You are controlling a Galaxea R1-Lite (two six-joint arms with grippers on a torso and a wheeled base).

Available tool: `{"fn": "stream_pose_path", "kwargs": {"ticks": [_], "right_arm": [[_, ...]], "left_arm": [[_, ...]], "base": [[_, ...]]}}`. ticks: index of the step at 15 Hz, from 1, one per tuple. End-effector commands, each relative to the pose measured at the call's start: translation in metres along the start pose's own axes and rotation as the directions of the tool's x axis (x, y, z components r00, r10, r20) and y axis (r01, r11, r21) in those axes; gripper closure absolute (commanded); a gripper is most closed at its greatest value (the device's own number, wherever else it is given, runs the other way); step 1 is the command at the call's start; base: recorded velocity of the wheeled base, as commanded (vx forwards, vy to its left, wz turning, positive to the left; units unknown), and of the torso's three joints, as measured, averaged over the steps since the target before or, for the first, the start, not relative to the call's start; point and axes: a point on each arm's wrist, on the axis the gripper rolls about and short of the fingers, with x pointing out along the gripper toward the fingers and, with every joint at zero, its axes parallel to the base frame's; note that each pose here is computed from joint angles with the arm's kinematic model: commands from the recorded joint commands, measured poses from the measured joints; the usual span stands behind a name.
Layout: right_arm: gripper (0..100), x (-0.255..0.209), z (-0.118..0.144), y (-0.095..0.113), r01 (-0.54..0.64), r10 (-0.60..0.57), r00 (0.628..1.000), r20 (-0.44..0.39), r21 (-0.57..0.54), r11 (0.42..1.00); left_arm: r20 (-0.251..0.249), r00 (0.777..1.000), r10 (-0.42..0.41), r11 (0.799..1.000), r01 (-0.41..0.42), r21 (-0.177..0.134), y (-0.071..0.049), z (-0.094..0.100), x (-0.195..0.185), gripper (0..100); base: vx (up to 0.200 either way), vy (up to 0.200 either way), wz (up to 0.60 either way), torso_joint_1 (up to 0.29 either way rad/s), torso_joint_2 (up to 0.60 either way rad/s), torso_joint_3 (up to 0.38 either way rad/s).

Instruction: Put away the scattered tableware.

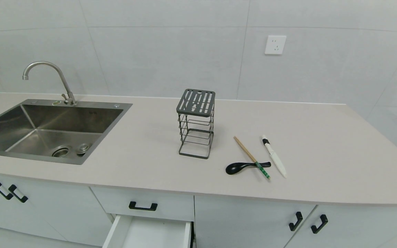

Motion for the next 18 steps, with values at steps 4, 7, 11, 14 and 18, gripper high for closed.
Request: {"fn": "stream_pose_path", "kwargs": {"ticks": [4,7,11,14,18], "right_arm": [[100,0.0,0.0,0.0,0.0,0.0,1.0,0.0,-0.002,1.0],[100,-0.0001,0.0005,0.0,0.0,0.0,1.0,0.002,-0.002,1.0],[100,0.0,0.0,0.0,0.0,0.0,1.0,0.0,-0.002,1.0],[100,-0.0001,0.0005,0.0,0.0,0.0,1.0,0.002,-0.002,1.0],[100,0.0,0.0,0.0,0.0,0.0,1.0,0.0,0.0,1.0]], "left_arm": [[-0.001,1.0,0.0,1.0,0.0,-0.001,0.0,0.0001,0.0001,0],[-0.001,1.0,0.0,1.0,0.0,-0.001,0.0,0.0001,0.0001,0],[-0.001,1.0,0.0,1.0,0.0,-0.001,0.0,0.0001,0.0001,0],[-0.001,1.0,0.0,1.0,0.0,-0.001,0.0,0.0001,0.0001,0],[-0.001,1.0,0.002,1.0,-0.002,-0.001,0.0,0.0001,0.0001,0]], "base": [[0.0,0.0,0.0,0.0,0.0,0.0],[0.0,0.0,0.6,-0.001,0.0,-0.002],[0.0,0.0,0.15,0.001,0.0,0.002],[0.0,0.0,0.0,0.0,0.0,0.0],[0.0,0.0,0.0,0.0,0.0,0.0]]}}
